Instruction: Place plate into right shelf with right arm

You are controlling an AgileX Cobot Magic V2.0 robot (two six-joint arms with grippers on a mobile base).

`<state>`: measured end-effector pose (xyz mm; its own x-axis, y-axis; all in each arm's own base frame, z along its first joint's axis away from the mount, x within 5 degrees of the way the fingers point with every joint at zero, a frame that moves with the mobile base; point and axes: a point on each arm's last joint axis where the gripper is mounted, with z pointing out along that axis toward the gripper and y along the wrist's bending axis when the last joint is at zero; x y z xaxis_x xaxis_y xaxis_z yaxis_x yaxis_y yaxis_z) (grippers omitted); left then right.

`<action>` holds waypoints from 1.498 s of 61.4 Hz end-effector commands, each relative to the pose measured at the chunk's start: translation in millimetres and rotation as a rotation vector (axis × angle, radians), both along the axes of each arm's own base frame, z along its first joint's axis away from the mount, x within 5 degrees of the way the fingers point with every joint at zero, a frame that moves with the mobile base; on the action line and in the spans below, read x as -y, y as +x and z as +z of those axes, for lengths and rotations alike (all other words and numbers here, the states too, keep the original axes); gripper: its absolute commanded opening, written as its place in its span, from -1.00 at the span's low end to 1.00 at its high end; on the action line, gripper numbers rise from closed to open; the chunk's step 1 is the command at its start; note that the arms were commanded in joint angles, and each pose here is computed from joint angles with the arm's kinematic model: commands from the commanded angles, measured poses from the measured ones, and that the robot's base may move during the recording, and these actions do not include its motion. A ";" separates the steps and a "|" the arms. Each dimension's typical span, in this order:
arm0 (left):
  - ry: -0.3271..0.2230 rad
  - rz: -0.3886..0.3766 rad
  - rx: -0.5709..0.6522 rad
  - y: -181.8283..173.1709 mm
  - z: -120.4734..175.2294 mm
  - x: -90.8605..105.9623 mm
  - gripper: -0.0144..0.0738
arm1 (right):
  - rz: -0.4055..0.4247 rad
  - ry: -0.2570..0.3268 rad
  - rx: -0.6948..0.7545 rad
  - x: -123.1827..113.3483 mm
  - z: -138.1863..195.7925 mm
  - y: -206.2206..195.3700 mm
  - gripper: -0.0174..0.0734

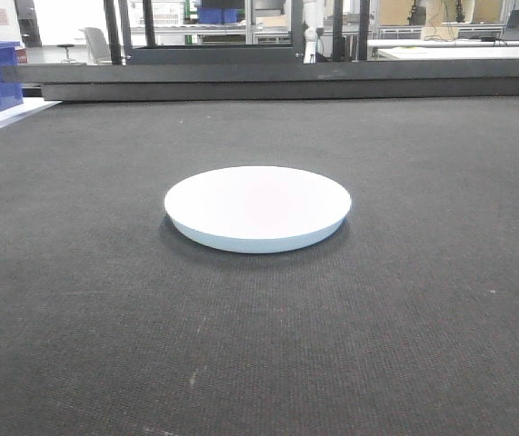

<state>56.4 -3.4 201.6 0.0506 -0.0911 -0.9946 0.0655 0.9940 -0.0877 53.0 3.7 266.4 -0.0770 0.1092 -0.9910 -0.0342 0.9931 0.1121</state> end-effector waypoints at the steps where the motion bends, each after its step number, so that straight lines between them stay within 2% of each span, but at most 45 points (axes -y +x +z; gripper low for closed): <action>1: -0.011 0.000 0.094 -1.4 6.3 -0.1 -0.78 | -0.002 0.003 -0.012 0.0 35.0 11.3 0.14; 5: -0.011 0.000 0.094 -1.4 6.3 -0.1 -0.78 | 0.000 0.003 -0.057 -0.2 49.8 25.0 0.36; 10: -0.011 0.000 0.094 -1.4 6.3 -0.1 -0.78 | 0.034 0.000 -0.099 -3.5 67.2 43.9 0.47; 22: -0.011 0.000 0.094 -1.4 6.3 -0.1 -0.78 | 0.173 -0.022 -0.275 -27.8 103.5 109.0 0.45; 30: -0.011 0.000 0.094 -1.4 6.3 -0.1 -0.78 | 0.261 -0.039 -0.429 -56.6 113.0 157.7 0.45; 35: -0.011 0.000 0.094 -1.4 6.3 -0.1 -0.78 | 0.286 -0.054 -0.507 -76.8 113.0 184.9 0.45; 48: -0.011 0.000 0.094 -1.4 6.3 -0.1 -0.78 | 0.246 -0.099 -0.666 -123.8 92.3 242.4 0.45; 59: -0.011 0.000 0.094 -1.4 6.3 -0.1 -0.78 | 0.276 -0.129 -0.736 -159.0 63.3 274.5 0.45; 80: -0.011 0.000 0.094 -1.4 6.3 -0.1 -0.78 | 0.295 -0.152 -0.770 -181.3 6.2 311.1 0.45; 92: -0.011 0.000 0.094 -1.4 6.3 -0.1 -0.78 | 0.293 -0.200 -0.781 -184.0 -12.3 319.6 0.45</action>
<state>56.4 -3.4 201.6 0.0506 -0.0911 -0.9946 0.0655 0.9940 -0.0877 367.4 186.4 224.4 -0.8222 -0.1987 -0.5333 -0.2552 0.9663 0.0335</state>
